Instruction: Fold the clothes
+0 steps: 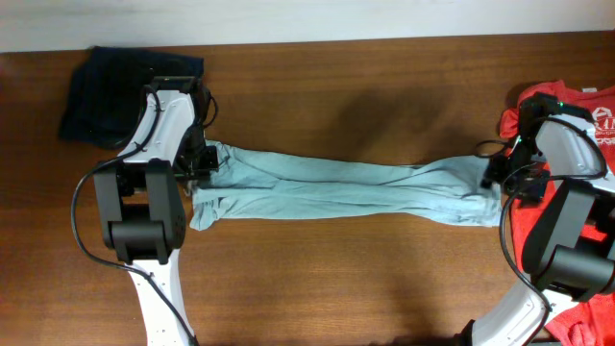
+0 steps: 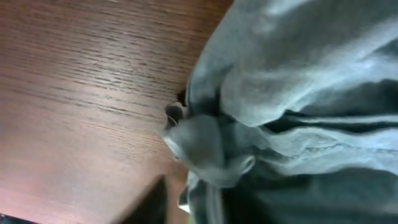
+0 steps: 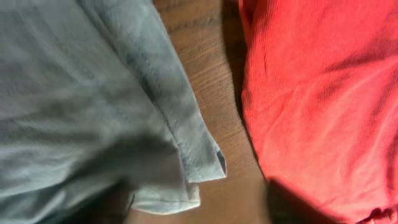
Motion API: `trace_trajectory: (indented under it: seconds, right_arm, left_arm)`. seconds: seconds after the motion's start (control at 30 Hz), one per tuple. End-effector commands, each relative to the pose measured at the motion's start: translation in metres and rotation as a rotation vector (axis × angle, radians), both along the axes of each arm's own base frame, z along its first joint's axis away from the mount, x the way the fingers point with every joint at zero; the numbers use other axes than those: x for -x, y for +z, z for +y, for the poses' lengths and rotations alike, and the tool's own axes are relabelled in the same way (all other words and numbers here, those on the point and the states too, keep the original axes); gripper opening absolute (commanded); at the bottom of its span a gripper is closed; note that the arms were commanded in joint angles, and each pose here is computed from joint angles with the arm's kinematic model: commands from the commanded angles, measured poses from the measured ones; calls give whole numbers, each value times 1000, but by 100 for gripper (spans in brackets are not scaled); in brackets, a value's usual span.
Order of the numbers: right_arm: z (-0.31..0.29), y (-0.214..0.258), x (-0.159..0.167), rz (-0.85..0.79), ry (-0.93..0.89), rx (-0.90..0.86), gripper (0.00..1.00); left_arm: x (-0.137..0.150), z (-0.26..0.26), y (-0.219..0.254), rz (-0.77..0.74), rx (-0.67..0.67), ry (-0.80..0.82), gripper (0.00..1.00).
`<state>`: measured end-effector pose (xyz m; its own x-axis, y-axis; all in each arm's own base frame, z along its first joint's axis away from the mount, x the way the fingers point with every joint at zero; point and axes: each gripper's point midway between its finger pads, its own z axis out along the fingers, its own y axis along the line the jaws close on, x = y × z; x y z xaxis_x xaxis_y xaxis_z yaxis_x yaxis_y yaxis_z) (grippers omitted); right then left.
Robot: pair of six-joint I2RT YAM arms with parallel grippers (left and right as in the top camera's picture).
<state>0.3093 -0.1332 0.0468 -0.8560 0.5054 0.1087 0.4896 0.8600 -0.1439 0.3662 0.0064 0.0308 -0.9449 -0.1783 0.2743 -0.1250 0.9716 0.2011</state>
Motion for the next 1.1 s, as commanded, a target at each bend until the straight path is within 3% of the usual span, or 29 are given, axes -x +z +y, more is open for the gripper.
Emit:
trace_trajectory:
  seconds: [0.0,0.27,0.33,0.37,0.4,0.43,0.5,0.53,0.6,0.83,1.07]
  right_arm:
    - [-7,3,-5,-11,-13,27,97]
    - [26,52,-45,-174,104,-198,98]
    - [44,62,-50,-217,171,-306,97]
    - [52,65,-51,-232,199,-355,93]
    - [59,66,-50,-241,219,-394,78]
    - [63,67,-49,-239,226,-417,63]
    - [66,62,-44,-224,228,-437,28]
    - [67,60,-41,-214,225,-443,15]
    - [73,53,-36,-197,230,-461,4]
    - [106,23,-30,-181,305,-524,4]
    - [128,0,-35,-197,385,-512,4]
  left_arm:
    - [-9,9,20,-57,-22,9,46]
    - [-61,0,100,-293,40,25,68]
    - [-70,-10,116,-346,81,24,70]
    - [-72,-14,121,-363,102,25,63]
    - [-74,-19,124,-373,127,25,27]
    - [-74,-23,124,-372,145,23,0]
    - [-72,-33,119,-351,172,6,0]
    - [-70,-37,115,-337,187,-12,0]
    - [-63,-49,102,-291,237,-45,0]
    - [-44,-75,52,-177,351,-87,1]
    - [-32,-72,16,-131,346,-76,0]
